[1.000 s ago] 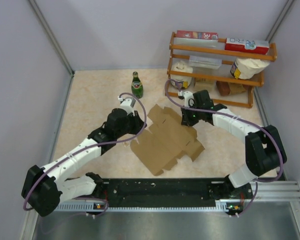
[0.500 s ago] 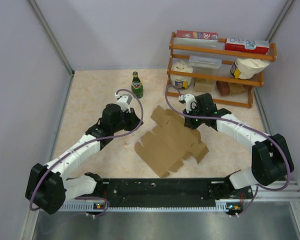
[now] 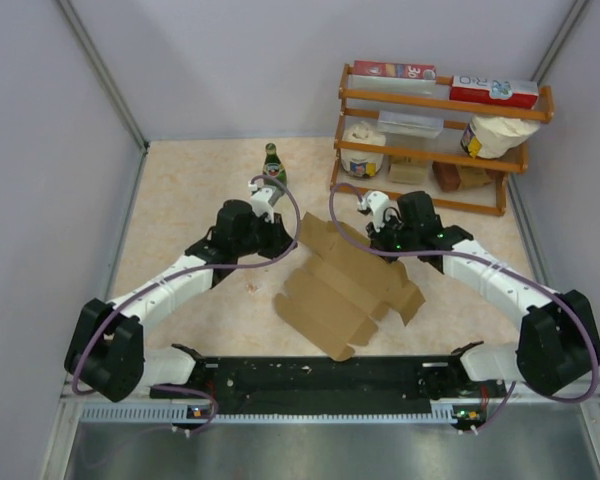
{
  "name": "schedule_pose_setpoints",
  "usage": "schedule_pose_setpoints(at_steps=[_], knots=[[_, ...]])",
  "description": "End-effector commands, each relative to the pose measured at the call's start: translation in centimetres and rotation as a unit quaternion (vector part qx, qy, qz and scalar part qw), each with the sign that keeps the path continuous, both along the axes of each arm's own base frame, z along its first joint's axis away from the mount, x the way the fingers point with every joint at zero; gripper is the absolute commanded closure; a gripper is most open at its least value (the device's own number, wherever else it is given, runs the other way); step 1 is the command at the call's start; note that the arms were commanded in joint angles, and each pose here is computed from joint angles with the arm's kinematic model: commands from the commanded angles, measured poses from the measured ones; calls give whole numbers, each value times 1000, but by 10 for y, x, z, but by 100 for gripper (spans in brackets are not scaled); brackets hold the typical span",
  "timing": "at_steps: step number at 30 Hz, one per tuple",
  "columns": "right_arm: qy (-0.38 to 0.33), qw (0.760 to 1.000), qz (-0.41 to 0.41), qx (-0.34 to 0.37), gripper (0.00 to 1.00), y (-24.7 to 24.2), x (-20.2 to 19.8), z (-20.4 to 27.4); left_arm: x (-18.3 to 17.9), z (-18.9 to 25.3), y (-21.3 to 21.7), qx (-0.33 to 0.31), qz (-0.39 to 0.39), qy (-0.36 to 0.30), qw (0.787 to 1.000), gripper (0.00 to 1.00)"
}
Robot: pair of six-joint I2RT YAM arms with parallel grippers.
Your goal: Fold the paper box
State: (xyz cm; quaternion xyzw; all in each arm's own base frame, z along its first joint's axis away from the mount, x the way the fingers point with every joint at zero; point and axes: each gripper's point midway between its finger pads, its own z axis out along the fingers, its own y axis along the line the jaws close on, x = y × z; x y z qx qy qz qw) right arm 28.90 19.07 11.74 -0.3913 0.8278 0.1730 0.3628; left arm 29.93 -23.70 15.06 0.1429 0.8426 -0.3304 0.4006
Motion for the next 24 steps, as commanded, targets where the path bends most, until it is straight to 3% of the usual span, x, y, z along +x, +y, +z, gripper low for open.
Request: schedule_pose_setpoints(at_steps=[1, 6, 13, 24], knots=[[-46, 998, 20, 23, 100, 9, 4, 19, 4, 1, -4, -8, -13, -23, 1000, 80], [-41, 998, 28, 23, 100, 10, 0, 17, 7, 5, -2, -17, -2, -40, 999, 79], [-36, 998, 40, 30, 100, 14, -6, 21, 8, 2, -2, -25, -1, -47, 999, 70], [-19, 997, 73, 27, 100, 18, -17, 18, 20, 0, 8, -28, 21, -65, 997, 68]])
